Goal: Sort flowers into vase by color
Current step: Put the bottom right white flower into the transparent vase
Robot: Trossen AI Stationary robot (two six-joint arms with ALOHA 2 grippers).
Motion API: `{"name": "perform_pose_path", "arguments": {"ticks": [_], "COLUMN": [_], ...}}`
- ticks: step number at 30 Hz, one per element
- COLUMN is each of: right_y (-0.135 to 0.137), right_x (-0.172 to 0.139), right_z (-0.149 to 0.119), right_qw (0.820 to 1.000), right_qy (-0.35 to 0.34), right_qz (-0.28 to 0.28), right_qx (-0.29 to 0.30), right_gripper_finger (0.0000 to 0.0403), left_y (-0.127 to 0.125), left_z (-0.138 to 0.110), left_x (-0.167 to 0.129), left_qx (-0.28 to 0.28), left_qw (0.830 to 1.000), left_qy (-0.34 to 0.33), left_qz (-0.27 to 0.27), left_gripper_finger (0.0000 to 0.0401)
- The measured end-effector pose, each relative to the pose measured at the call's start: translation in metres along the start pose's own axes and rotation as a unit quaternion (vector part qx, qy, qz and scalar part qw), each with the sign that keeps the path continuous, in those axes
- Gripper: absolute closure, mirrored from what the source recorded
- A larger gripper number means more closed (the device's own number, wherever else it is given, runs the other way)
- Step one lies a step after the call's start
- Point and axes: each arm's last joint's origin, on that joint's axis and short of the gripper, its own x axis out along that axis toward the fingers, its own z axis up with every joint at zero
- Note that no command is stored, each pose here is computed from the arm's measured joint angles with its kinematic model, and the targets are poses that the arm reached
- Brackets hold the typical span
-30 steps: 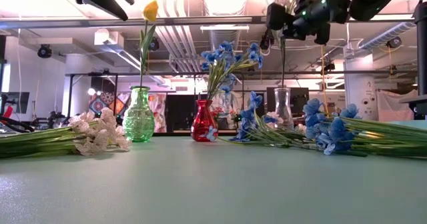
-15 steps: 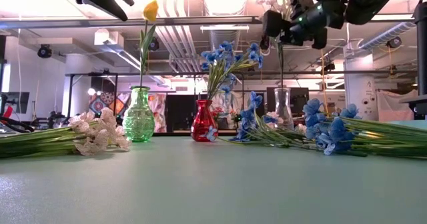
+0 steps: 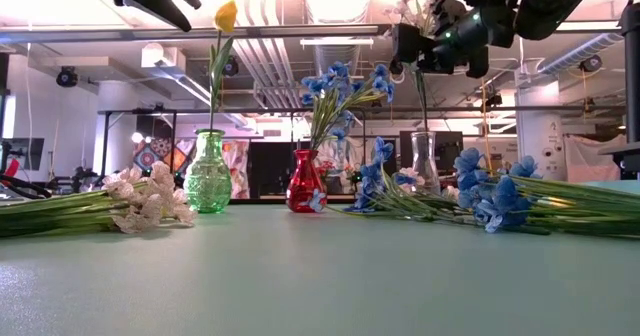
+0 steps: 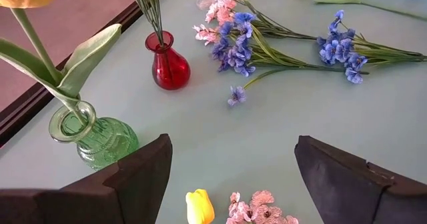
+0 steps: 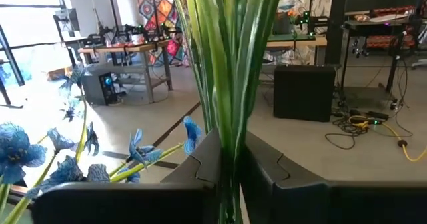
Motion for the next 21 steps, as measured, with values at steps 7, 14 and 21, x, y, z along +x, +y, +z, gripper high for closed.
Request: {"name": "perform_pose_path", "arguments": {"ticks": [7,14,21], "right_y": [0.000,-0.001,-0.004], "right_x": [0.000,-0.001,-0.004], "right_z": [-0.003,-0.008,-0.012], "right_qw": [1.000,0.999,0.997], "right_qy": [0.011,0.033,0.066], "right_qz": [-0.001,-0.002,-0.006], "right_qx": [-0.010,-0.026,-0.039], "right_gripper_finger": [0.0299,0.0238,0.0185], "left_y": [0.000,0.000,0.000], "left_z": [0.000,0.000,0.000], "left_x": [0.000,0.000,0.000], "left_qx": [0.000,0.000,0.000], "left_qw": [1.000,1.000,1.000], "left_qy": [0.000,0.000,0.000], "left_qz": [0.000,0.000,0.000], "left_gripper_finger": [0.0102,0.0102,0.0102]}}
